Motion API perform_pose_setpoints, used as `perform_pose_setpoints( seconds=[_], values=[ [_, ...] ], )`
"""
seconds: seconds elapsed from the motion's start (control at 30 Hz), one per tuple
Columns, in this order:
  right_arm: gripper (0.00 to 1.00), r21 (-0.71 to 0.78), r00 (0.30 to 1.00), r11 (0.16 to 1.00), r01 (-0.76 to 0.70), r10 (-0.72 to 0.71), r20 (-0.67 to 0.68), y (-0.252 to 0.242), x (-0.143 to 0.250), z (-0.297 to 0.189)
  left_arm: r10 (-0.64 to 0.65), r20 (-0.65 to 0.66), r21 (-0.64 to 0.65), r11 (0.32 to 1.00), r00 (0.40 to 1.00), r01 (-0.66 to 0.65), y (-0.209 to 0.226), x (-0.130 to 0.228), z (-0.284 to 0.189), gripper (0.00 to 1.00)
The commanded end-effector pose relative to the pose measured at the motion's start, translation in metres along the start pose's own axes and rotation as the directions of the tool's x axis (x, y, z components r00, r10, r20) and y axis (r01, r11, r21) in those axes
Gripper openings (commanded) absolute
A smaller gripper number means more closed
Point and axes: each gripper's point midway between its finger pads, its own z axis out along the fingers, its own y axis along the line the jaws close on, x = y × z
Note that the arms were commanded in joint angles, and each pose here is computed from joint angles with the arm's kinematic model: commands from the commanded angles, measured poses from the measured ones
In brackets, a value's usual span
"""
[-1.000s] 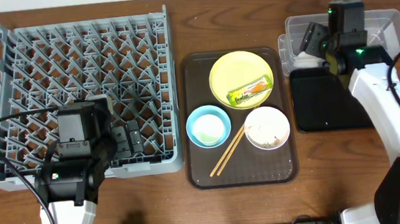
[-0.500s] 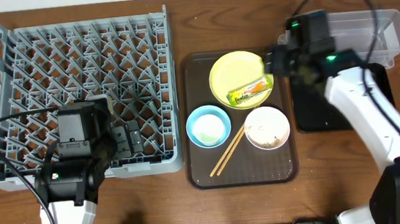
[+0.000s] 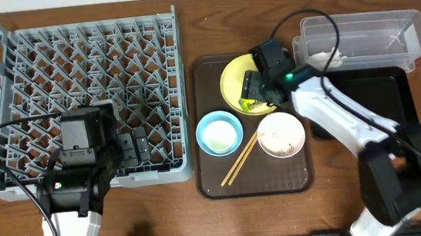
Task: Sort waste into correct bins and load items into the dishwasher rack
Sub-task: 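Grasp the snack wrapper with the right gripper, drop it in the clear bin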
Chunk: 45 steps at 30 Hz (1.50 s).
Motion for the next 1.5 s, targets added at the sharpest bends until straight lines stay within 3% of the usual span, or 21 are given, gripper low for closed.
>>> perform_pose_setpoints(
  seconds=[0.0, 0.33, 0.4, 0.53, 0.63, 0.8, 0.97, 1.2, 1.47],
  values=[
    [0.77, 0.05, 0.995, 0.993, -0.104, 0.104, -0.003, -0.007, 0.008, 0.022, -0.012, 0.016, 0.002, 1.0, 1.0, 0.012, 0.0, -0.006, -0.005, 0.98],
    [0.64, 0.056, 0.992, 0.99, -0.128, 0.129, -0.012, -0.008, 0.014, 0.063, -0.012, 0.015, 0.002, 1.0, 1.0, 0.012, 0.0, -0.006, -0.005, 0.98],
    [0.53, 0.063, 0.992, 0.99, -0.127, 0.129, -0.017, -0.009, 0.016, 0.066, -0.012, 0.015, 0.002, 1.0, 1.0, 0.012, 0.0, -0.006, -0.005, 0.98],
    [0.17, 0.063, 0.992, 0.99, -0.127, 0.129, -0.018, -0.009, 0.016, 0.066, -0.012, 0.015, 0.002, 1.0, 1.0, 0.012, 0.0, -0.006, -0.005, 0.98],
    [0.01, 0.049, 0.992, 0.991, -0.128, 0.129, -0.008, -0.008, 0.011, 0.06, -0.012, 0.015, 0.002, 1.0, 1.0, 0.012, 0.0, -0.006, -0.005, 0.98],
    [0.01, -0.013, 0.995, 0.998, -0.06, 0.061, 0.074, -0.002, -0.022, 0.022, -0.012, 0.015, 0.002, 1.0, 1.0, 0.012, 0.0, -0.005, -0.005, 0.98],
    [0.01, -0.055, 0.968, 0.999, 0.0, 0.013, 0.25, -0.01, -0.075, -0.045, -0.012, 0.015, 0.002, 1.0, 1.0, 0.012, 0.0, -0.006, -0.005, 0.98],
    [0.01, 0.032, 0.863, 0.991, -0.131, 0.099, 0.496, -0.08, -0.141, -0.123, -0.012, 0.015, 0.002, 1.0, 1.0, 0.012, 0.0, -0.006, -0.005, 0.98],
    [0.02, 0.069, 0.789, 0.95, -0.306, 0.212, 0.576, -0.16, -0.179, -0.13, -0.012, 0.016, 0.002, 1.0, 1.0, 0.012, 0.0, -0.006, -0.005, 0.98]
  ],
)
